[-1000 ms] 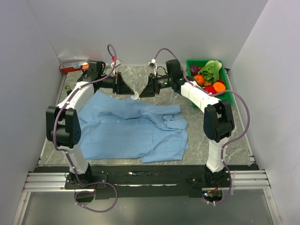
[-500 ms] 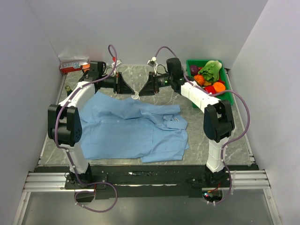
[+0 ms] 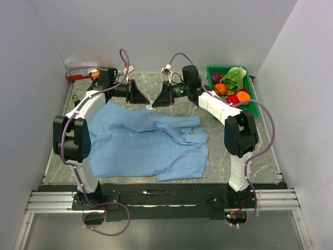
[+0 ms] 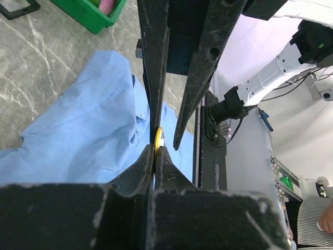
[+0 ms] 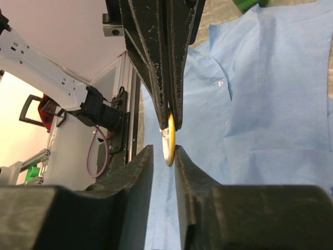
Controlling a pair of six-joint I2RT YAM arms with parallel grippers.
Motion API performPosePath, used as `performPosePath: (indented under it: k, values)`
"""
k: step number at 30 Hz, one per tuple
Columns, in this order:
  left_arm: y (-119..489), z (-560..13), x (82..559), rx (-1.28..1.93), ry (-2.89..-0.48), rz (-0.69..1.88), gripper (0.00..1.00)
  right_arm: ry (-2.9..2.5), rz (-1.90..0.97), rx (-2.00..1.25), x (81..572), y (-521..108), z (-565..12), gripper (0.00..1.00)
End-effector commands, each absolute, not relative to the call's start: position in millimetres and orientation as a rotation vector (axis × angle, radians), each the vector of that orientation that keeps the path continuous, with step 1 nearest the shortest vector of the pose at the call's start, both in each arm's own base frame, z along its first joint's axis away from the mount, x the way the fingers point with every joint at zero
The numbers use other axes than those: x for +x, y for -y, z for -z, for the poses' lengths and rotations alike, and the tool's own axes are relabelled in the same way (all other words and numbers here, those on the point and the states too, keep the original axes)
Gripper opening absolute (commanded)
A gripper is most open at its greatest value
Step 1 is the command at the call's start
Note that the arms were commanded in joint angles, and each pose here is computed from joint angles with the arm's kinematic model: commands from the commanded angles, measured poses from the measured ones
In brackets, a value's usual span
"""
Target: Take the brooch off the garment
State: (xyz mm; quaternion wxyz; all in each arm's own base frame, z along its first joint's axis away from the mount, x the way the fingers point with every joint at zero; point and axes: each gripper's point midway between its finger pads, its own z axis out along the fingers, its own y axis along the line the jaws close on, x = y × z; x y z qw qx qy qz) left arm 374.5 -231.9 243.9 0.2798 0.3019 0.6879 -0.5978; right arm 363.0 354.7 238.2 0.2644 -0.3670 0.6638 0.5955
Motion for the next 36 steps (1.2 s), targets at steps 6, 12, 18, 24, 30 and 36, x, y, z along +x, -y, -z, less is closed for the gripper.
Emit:
performPosePath:
  k: [6, 12, 18, 24, 30, 36]
  values:
    - [233, -257, 383, 0.848, -1.783, 1.582, 0.01, -1.675, -1.598, -1.064, 364, -366, -264, 0.15]
    - [226, -250, 408, 0.767, -1.879, 1.372, 0.44, -1.710, -1.533, -1.023, 374, -358, -267, 0.00]
    - [201, -267, 435, 0.646, -1.910, 1.107, 0.97, -1.816, -0.975, -1.023, 433, -301, -250, 0.00]
    - [162, -245, 457, 0.436, -2.039, 0.838, 0.97, -1.922, -0.472, -0.933, 508, -215, -234, 0.00]
    - [164, -243, 455, 0.423, -2.043, 0.862, 0.96, -1.939, -0.082, -1.045, 543, -165, -198, 0.00]
    - [161, -241, 462, 0.442, -2.057, 0.825, 0.96, -2.003, 0.106, -1.155, 557, -139, -157, 0.00]
